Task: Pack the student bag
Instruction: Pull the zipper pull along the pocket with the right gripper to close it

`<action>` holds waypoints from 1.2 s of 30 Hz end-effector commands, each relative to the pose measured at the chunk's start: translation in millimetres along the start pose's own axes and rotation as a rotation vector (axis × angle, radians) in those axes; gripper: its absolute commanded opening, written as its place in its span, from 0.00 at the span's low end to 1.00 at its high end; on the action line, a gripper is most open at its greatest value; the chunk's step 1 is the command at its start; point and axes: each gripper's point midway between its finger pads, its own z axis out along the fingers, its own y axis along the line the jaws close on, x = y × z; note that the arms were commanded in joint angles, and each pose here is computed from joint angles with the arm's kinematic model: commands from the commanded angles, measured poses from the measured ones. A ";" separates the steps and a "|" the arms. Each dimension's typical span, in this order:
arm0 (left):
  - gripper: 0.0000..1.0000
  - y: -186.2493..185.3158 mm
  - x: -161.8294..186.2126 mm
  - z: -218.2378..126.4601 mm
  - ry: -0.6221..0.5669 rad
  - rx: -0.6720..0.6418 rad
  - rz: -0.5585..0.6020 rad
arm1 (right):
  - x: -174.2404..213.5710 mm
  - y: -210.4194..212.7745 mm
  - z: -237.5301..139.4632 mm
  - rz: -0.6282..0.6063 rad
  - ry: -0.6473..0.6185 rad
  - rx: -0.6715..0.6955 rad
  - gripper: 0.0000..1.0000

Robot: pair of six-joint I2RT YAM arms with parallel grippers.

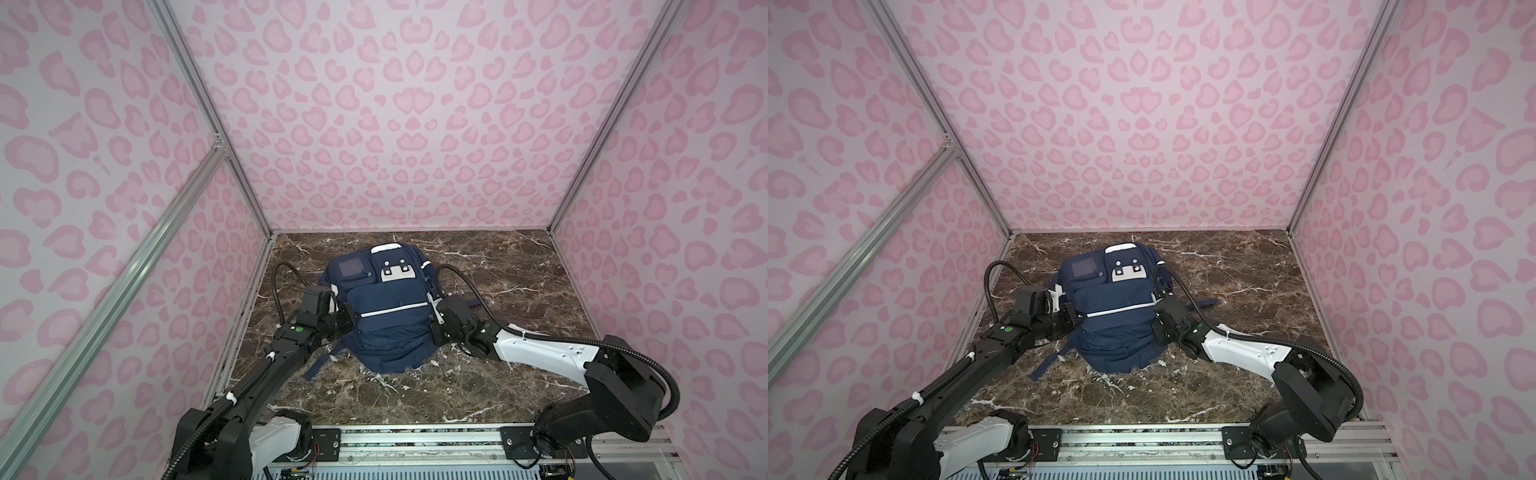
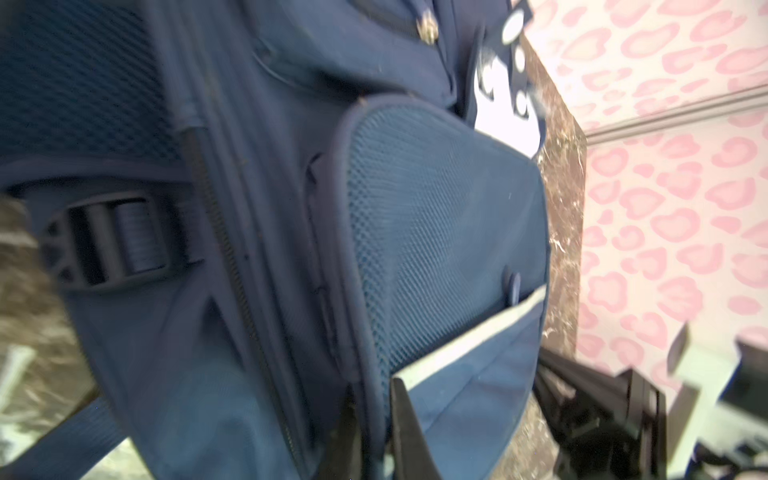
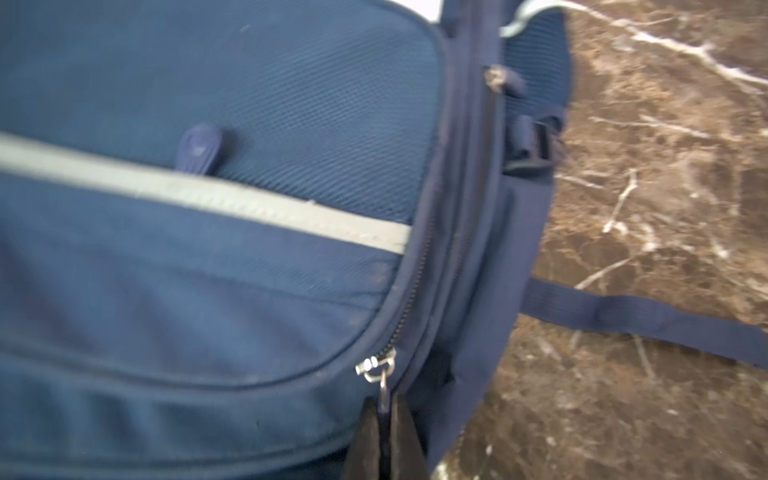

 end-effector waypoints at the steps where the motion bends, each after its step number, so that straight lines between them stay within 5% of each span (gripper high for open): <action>1: 0.03 -1.1 -43.6 -0.7 -0.131 -0.043 0.039 | 24.9 24.5 -5.9 -0.090 0.064 -0.022 0.00; 5: 0.10 2.9 -71.7 10.7 -0.164 -0.094 0.053 | 17.6 81.7 -7.0 -0.140 0.015 -0.118 0.00; 7: 0.28 8.3 -83.5 0.3 -0.226 -0.153 0.067 | 11.3 101.4 -1.7 -0.123 0.006 -0.164 0.00; 9: 0.58 11.0 -87.6 -21.3 -0.283 -0.197 0.078 | 3.4 117.2 2.4 -0.105 -0.006 -0.193 0.00; 14: 0.71 -12.1 -36.8 -40.9 -0.236 0.024 -0.003 | -11.1 139.4 -2.1 -0.096 -0.055 -0.249 0.00; 18: 0.68 -41.6 12.6 -14.4 -0.090 0.244 -0.102 | -11.9 140.3 -9.0 -0.097 -0.078 -0.271 0.00; 25: 0.66 -40.9 36.2 21.1 -0.038 0.207 -0.103 | -7.2 133.4 -13.7 -0.110 -0.078 -0.259 0.00; 27: 0.49 -35.2 34.3 23.3 -0.043 0.161 -0.086 | -4.5 130.5 -12.8 -0.112 -0.070 -0.246 0.00; 29: 0.08 -26.0 31.6 20.9 -0.056 0.098 -0.053 | -3.6 120.9 -13.4 -0.114 -0.067 -0.204 0.00; 36: 0.03 -0.8 29.0 5.1 -0.069 0.049 -0.044 | 11.6 45.2 -7.0 -0.097 -0.004 -0.031 0.00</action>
